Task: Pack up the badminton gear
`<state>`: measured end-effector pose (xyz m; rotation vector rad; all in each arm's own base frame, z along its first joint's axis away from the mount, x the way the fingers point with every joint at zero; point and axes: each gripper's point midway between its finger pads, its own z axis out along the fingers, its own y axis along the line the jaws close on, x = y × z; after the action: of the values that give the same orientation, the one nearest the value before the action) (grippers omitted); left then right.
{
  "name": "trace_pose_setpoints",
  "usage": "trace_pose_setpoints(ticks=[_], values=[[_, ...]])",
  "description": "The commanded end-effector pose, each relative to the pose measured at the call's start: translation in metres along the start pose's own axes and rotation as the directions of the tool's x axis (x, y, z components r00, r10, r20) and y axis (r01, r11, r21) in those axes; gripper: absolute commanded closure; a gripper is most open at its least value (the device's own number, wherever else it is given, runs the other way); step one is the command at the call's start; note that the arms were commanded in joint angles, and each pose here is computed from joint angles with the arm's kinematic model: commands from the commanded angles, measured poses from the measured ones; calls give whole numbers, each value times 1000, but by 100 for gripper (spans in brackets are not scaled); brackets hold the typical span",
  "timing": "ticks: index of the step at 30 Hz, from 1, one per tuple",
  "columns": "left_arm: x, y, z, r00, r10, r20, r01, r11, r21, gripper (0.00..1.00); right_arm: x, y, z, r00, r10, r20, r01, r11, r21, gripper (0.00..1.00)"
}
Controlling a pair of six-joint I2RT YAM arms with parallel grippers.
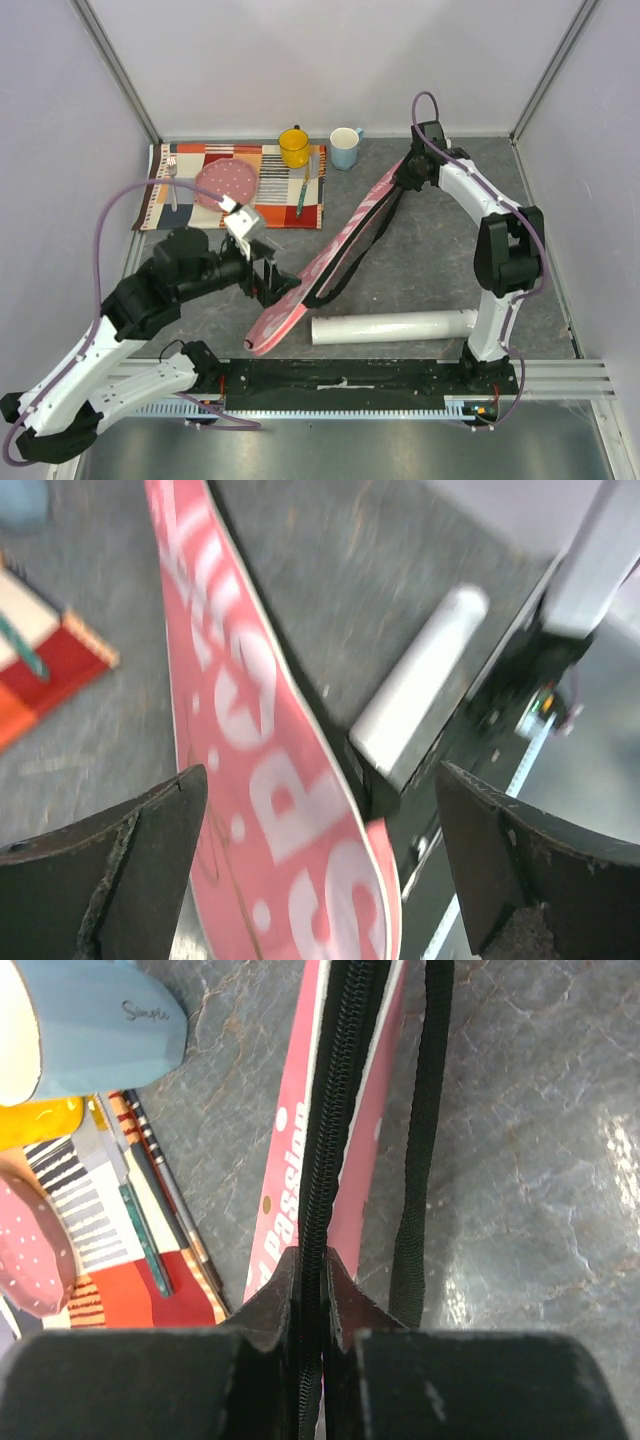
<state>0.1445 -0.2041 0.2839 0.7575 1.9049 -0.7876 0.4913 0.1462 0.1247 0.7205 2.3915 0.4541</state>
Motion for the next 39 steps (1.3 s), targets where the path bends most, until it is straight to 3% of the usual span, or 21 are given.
trace_pose_setpoints(ticks=[1, 7, 14, 15, 18, 21, 22, 25, 28, 30, 31, 34, 38, 39], values=[[-84, -23, 26, 992, -41, 117, 30, 996, 88, 2, -6, 33, -57, 993, 92, 71, -83, 990, -117, 100], [-81, 8, 163, 988, 147, -35, -146, 988, 46, 8, 22, 40, -87, 957, 285, 51, -269, 941, -204, 100], [-58, 33, 236, 918, 361, -164, -372, 927, -42, 5, 16, 49, -131, 906, 409, 110, -365, 887, -284, 100], [-57, 48, 238, 899, 394, -192, -419, 901, -113, 6, 12, 50, -141, 899, 421, 122, -370, 878, -303, 100], [-51, 66, 241, 873, 429, -232, -471, 865, -173, 13, 9, 52, -151, 896, 425, 125, -369, 872, -323, 100], [-55, 69, 239, 874, 437, -214, -478, 853, -212, 41, 13, 51, -151, 905, 410, 117, -354, 876, -328, 100], [-56, 71, 238, 876, 434, -211, -476, 848, -232, 65, 12, 51, -151, 907, 400, 128, -341, 880, -331, 96], [-58, 75, 232, 869, 452, -202, -492, 833, -252, 90, 1, 56, -154, 941, 285, 180, -206, 909, -363, 65], [-58, 78, 224, 853, 475, -216, -519, 814, -260, 95, -27, 60, -163, 964, 22, 265, 85, 918, -387, 14], [-60, 76, 218, 849, 486, -206, -526, 812, -252, 97, -53, 41, -168, 960, -31, 278, 144, 907, -396, 7], [-61, 71, 218, 850, 492, -191, -525, 820, -226, 98, -64, 36, -172, 935, -117, 336, 253, 883, -395, 2], [-64, 55, 210, 854, 496, -156, -517, 841, -158, 98, -82, 18, -183, 895, -250, 370, 407, 799, -443, 3], [-65, 44, 200, 872, 471, -132, -485, 868, -110, 98, -101, -6, -194, 868, -235, 438, 446, 759, -475, 6], [-63, 41, 197, 876, 462, -137, -476, 875, -93, 98, -97, -3, -199, 863, -239, 445, 466, 716, -520, 6]])
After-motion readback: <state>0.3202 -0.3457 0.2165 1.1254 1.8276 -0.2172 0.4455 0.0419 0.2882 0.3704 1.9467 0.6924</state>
